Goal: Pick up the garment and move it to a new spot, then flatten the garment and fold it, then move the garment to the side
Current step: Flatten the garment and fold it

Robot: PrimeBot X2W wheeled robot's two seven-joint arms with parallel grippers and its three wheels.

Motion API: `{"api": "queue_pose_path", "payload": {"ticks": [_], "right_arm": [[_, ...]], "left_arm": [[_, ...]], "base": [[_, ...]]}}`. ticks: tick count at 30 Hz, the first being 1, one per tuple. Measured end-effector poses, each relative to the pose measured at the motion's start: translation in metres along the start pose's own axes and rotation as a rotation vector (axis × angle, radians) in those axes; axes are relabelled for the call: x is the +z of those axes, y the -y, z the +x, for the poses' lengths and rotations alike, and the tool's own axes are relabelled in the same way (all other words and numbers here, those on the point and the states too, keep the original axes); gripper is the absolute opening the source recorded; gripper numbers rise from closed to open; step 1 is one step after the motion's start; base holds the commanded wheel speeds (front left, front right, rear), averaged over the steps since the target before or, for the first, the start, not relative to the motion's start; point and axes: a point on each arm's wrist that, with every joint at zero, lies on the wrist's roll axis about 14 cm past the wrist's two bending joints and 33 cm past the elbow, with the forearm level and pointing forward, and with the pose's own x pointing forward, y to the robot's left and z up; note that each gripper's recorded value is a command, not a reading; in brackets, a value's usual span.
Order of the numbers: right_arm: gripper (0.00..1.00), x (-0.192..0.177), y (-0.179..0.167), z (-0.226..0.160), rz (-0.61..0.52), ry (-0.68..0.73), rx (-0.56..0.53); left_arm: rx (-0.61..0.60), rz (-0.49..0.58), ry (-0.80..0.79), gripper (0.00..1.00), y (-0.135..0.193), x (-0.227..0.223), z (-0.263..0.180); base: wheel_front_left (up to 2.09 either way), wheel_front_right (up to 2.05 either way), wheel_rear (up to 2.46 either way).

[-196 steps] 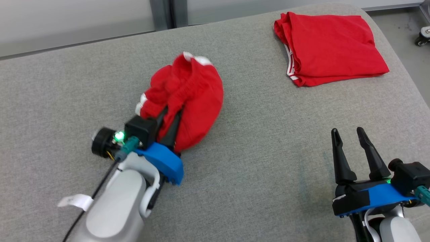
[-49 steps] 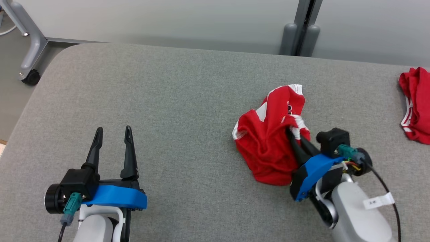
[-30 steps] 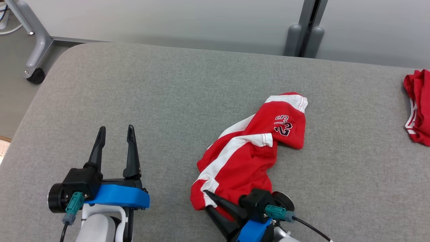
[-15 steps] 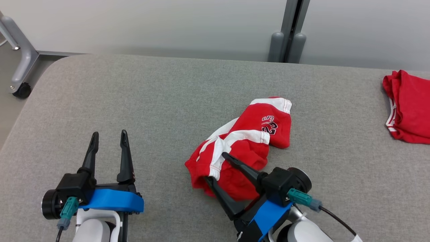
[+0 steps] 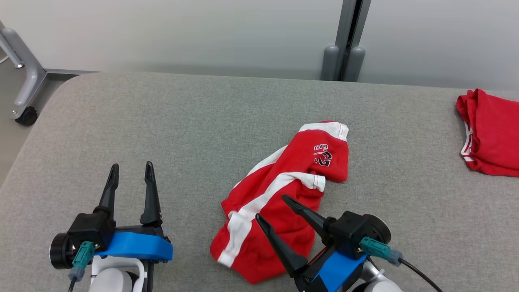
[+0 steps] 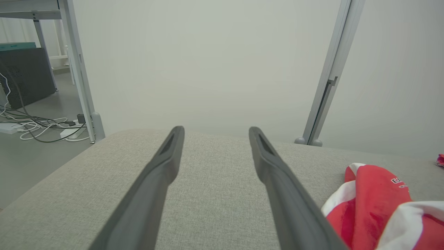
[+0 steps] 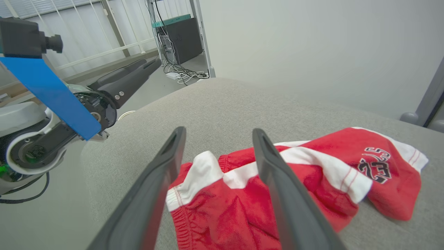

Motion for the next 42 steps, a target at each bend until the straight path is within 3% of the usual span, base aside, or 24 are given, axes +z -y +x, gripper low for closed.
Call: {"api": "queue_pose_path", "payload": {"ticks": [6, 15, 27, 35, 42], "right_arm": [[1.0, 0.005, 0.006, -0.005, 0.012, 0.023, -0.026], [1.0, 0.027, 0.068, -0.034, -0.014, 0.106, -0.241], [1.0, 0.025, 0.123, -0.086, -0.018, 0.108, -0.47], [1.0, 0.023, 0.119, -0.078, -0.025, 0.083, -0.447], [1.0, 0.038, 0.105, -0.034, -0.105, 0.059, -0.322]], "left_arm": [[0.001, 0.004, -0.001, 1.0, -0.002, 0.0, -0.004], [-0.019, 0.007, -0.005, 1.0, 0.004, -0.001, -0.008], [-0.019, 0.006, -0.001, 1.0, 0.004, 0.001, -0.013], [-0.008, 0.009, -0.001, 1.0, 0.0, 0.001, -0.013], [0.01, 0.007, 0.002, 1.0, -0.005, 0.003, -0.013]], "base": [[0.0, 0.0, 0.0], [0.0, 0.0, 0.0], [0.0, 0.0, 0.0], [0.0, 0.0, 0.0], [0.0, 0.0, 0.0]]}}
